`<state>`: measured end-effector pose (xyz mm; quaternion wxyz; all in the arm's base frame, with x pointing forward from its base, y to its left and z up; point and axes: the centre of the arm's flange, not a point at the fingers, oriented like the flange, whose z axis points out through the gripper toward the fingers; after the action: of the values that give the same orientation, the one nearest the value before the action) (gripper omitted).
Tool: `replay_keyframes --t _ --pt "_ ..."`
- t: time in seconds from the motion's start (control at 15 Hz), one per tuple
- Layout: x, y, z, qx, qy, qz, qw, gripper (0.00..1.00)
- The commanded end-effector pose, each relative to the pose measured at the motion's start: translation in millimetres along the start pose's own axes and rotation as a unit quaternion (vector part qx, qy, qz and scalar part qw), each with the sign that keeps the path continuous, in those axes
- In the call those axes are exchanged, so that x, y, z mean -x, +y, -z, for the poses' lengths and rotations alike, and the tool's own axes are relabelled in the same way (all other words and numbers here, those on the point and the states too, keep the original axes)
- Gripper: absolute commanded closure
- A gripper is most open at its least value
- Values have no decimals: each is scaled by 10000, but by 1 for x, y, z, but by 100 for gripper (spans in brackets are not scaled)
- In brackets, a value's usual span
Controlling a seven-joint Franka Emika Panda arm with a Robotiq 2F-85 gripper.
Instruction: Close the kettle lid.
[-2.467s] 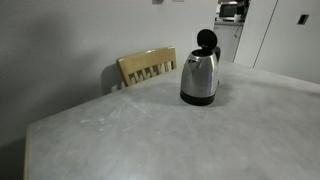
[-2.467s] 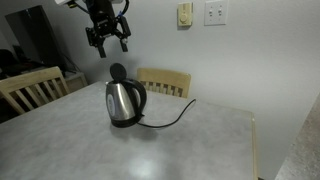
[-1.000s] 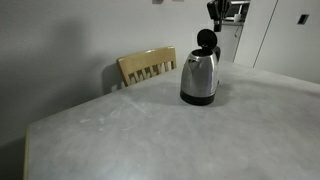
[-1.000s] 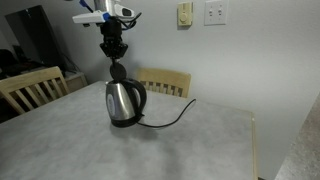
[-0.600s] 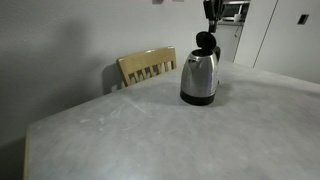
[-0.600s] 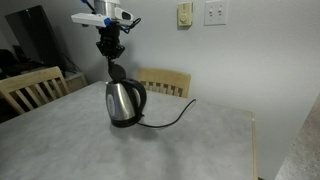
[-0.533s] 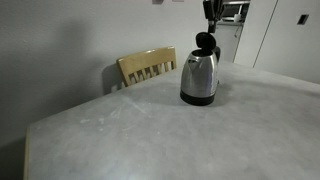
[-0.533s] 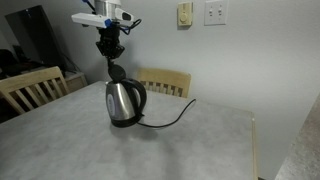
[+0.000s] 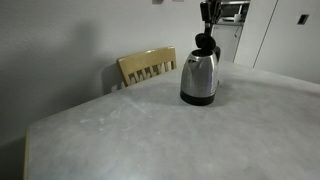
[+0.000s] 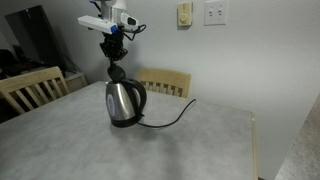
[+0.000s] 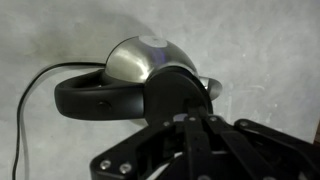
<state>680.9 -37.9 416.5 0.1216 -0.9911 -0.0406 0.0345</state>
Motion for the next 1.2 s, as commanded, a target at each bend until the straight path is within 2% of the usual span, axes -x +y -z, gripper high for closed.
replay_keyframes --t 0.0,0.47,1.13 --pt "-13 8 2 -271 -13 50 9996 100" --pt "-27 17 -9 -318 -133 42 9994 100" --pt "-41 21 -45 -274 -1074 18 9938 100"
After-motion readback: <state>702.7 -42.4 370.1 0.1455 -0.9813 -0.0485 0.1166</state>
